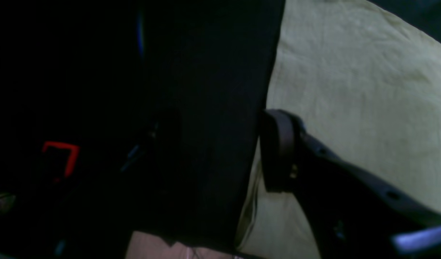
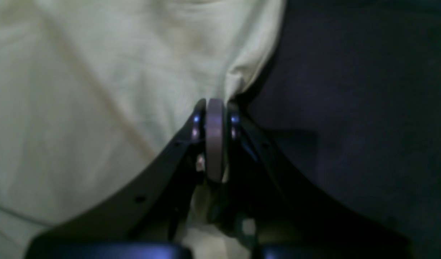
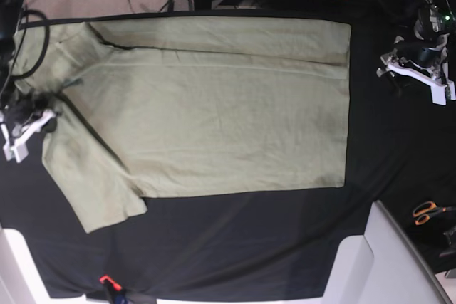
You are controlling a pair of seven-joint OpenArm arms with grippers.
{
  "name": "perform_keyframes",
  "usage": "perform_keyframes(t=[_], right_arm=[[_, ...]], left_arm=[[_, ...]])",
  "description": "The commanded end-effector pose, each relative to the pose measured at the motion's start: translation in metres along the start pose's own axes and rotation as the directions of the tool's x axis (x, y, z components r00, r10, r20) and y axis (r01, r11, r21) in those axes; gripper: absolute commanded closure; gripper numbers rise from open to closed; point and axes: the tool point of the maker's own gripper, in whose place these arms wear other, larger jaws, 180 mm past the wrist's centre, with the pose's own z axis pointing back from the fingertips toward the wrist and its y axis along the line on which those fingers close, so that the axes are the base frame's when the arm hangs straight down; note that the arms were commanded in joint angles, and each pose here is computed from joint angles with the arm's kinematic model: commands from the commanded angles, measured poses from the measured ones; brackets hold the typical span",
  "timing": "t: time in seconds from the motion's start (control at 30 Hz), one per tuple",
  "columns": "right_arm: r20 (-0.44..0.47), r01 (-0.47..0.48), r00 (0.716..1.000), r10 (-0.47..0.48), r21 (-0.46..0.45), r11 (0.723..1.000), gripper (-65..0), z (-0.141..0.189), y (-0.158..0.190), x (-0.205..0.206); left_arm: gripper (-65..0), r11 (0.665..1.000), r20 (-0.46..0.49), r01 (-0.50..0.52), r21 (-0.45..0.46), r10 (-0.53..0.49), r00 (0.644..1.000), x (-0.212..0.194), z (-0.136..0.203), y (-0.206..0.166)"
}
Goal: Fold the T-shirt properly
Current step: 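Move both grippers to the shirt's side edges near the sleeves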
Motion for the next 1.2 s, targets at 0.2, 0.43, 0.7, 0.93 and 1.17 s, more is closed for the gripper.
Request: perform_keyframes(t=[0.2, 0.43, 0.7, 0.93, 1.17], right_arm=[[-0.028, -0.031, 0.999, 0.031, 0.014, 0.999, -20.6, 0.008, 0.011, 0.001], [0.112, 0.032, 0.993, -0.030, -0.015, 0.999, -54.0, 0.023, -0.001, 0.046], [0.041, 0.088, 0.995, -0.085, -0.062, 0.994, -48.8, -0.018, -0.023, 0.066], [0.019, 0.142, 0.990, -0.141, -0.065, 0.988, -45.9, -0.041, -0.027, 0.054], [0.011, 0.146, 0.989, -0.145, -0.058, 0.988, -15.2, -0.044, -0.024, 0.048]], left_arm=[[-32.4, 0.999, 0.002, 0.027, -0.041, -0.027, 1.000, 0.001, -0.003, -0.013], [-32.4, 0.999, 0.006, 0.023, -0.033, -0.023, 1.000, 0.003, -0.002, -0.010], [-32.4, 0.999, -0.008, 0.020, -0.028, -0.020, 1.000, -0.002, -0.004, -0.006], [-32.4, 0.999, -0.009, 0.022, -0.027, -0.023, 1.000, -0.002, -0.003, -0.006], [-32.6, 0.999, 0.007, 0.012, -0.035, -0.011, 1.000, 0.006, -0.010, -0.009]])
